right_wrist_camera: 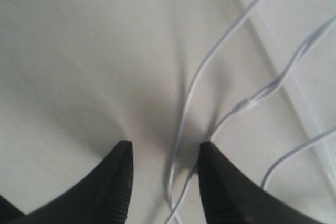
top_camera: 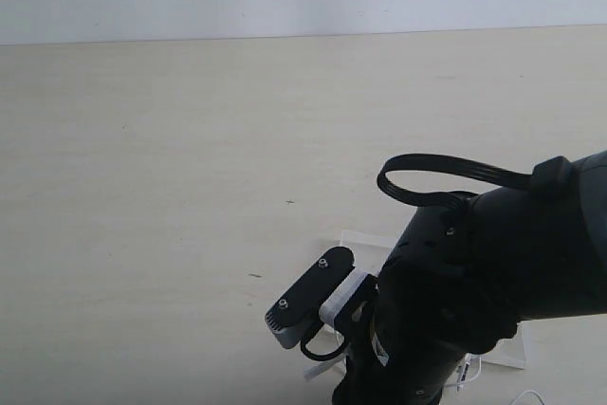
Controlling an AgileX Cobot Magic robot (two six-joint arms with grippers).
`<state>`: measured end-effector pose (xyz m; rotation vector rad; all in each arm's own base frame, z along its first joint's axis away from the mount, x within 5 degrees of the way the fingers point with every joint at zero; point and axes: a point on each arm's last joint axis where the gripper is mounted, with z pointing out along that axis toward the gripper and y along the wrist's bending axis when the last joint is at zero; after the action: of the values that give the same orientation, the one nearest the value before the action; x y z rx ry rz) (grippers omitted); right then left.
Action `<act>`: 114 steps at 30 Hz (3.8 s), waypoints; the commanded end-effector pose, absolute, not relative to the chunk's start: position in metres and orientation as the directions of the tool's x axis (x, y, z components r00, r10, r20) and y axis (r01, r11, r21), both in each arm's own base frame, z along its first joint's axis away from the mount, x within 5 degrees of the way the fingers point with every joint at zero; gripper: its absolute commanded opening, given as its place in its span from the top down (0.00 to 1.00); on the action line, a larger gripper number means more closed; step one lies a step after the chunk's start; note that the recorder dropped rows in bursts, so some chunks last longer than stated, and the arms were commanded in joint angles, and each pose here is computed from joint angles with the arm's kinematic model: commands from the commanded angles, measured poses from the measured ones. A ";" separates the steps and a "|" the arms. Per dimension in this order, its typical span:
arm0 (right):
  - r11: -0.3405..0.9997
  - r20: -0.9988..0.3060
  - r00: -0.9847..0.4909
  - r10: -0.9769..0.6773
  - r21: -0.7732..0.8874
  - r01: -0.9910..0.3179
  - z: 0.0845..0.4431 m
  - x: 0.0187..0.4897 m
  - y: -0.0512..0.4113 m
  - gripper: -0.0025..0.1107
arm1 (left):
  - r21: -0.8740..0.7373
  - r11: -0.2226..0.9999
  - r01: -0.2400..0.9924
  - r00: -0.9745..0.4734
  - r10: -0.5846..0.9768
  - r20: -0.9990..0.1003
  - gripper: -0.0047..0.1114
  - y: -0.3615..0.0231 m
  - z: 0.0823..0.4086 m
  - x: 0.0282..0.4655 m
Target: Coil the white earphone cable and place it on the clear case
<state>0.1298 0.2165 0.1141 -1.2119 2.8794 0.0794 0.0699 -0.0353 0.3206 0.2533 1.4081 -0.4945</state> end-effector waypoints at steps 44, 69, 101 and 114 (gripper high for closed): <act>0.655 0.029 -0.654 -0.756 0.020 -0.756 0.095 0.131 0.213 0.91 | -0.124 0.896 0.427 0.098 -0.182 -0.978 0.96 -0.031 0.321 0.072; 0.591 -0.041 -0.591 -0.806 -0.128 -0.797 0.156 0.134 0.192 0.98 | -0.108 0.901 0.420 0.107 -0.167 -0.980 0.96 -0.030 0.321 0.072; 0.533 -0.134 -0.520 -0.844 -0.317 -0.784 0.151 0.194 0.206 0.98 | -0.108 0.900 0.422 0.106 -0.167 -0.980 0.96 -0.031 0.321 0.072; 0.587 -0.115 -0.579 -0.807 -0.263 -0.766 0.146 0.189 0.207 0.62 | -0.109 0.899 0.424 0.105 -0.169 -0.980 0.96 -0.031 0.321 0.072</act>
<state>0.1877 0.2068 0.1442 -1.3185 2.5864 -0.2772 0.0716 -0.0316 0.3213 0.2275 1.4019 -0.4496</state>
